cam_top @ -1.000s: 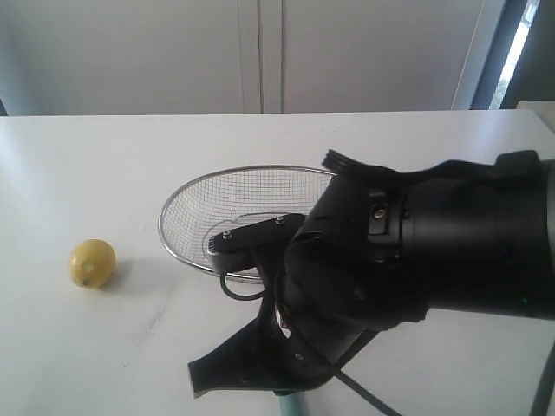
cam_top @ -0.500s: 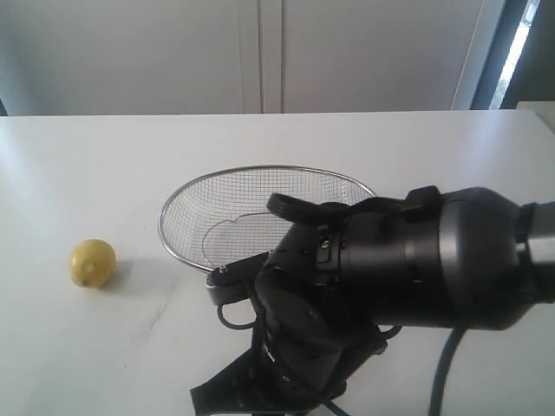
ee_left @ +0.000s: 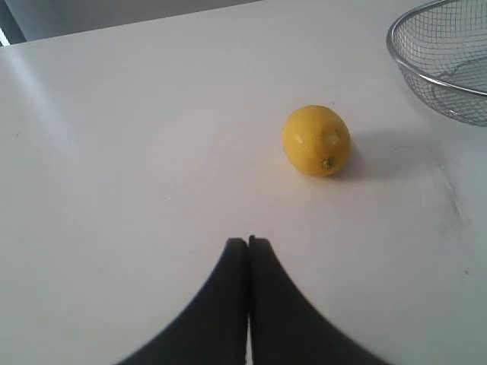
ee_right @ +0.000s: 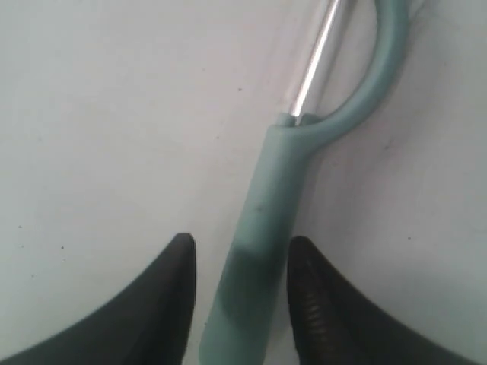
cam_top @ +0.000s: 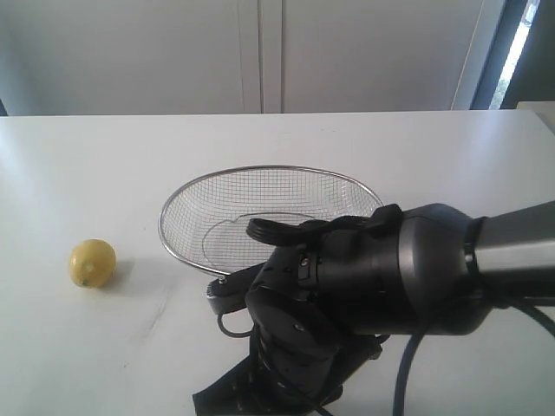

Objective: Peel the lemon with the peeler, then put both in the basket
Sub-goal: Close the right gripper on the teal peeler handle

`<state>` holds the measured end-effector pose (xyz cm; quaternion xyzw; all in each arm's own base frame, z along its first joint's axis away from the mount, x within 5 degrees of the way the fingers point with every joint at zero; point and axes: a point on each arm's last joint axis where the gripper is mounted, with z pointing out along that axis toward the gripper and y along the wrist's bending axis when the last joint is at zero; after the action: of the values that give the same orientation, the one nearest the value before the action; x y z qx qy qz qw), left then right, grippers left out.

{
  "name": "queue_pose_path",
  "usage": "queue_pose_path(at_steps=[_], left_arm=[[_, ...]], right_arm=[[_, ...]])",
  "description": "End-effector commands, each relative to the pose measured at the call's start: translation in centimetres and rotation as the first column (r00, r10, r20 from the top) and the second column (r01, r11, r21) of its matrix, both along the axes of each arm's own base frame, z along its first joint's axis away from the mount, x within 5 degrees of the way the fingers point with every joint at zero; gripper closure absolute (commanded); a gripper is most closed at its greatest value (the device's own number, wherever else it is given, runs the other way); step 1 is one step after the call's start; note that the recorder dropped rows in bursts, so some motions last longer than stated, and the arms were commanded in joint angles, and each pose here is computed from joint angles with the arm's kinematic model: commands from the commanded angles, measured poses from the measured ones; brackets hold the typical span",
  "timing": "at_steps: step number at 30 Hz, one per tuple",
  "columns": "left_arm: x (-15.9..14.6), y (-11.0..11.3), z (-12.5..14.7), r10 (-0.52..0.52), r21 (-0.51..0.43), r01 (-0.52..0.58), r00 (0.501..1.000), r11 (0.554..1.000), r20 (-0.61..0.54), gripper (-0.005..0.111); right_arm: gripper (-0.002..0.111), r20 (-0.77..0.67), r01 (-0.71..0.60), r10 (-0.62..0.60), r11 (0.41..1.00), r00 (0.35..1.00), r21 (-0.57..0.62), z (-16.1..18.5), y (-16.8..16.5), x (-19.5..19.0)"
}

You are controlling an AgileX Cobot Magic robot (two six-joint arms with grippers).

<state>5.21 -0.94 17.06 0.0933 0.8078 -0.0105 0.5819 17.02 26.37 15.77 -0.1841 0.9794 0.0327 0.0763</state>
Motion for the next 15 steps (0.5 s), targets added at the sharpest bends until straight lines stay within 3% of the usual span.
queue_pose_path(at_steps=[1, 15], left_arm=[[-0.03, -0.01, -0.17, 0.000, -0.002, 0.000, 1.000, 1.000, -0.004, 0.107], [-0.03, -0.01, -0.17, 0.000, -0.002, 0.000, 1.000, 1.000, -0.004, 0.107]], right_arm=[[0.070, 0.022, 0.034, -0.034, 0.999, 0.999, 0.014, 0.08, 0.13, 0.25], [0.070, 0.011, 0.077, -0.077, 0.997, 0.997, 0.014, -0.44, -0.24, 0.00]])
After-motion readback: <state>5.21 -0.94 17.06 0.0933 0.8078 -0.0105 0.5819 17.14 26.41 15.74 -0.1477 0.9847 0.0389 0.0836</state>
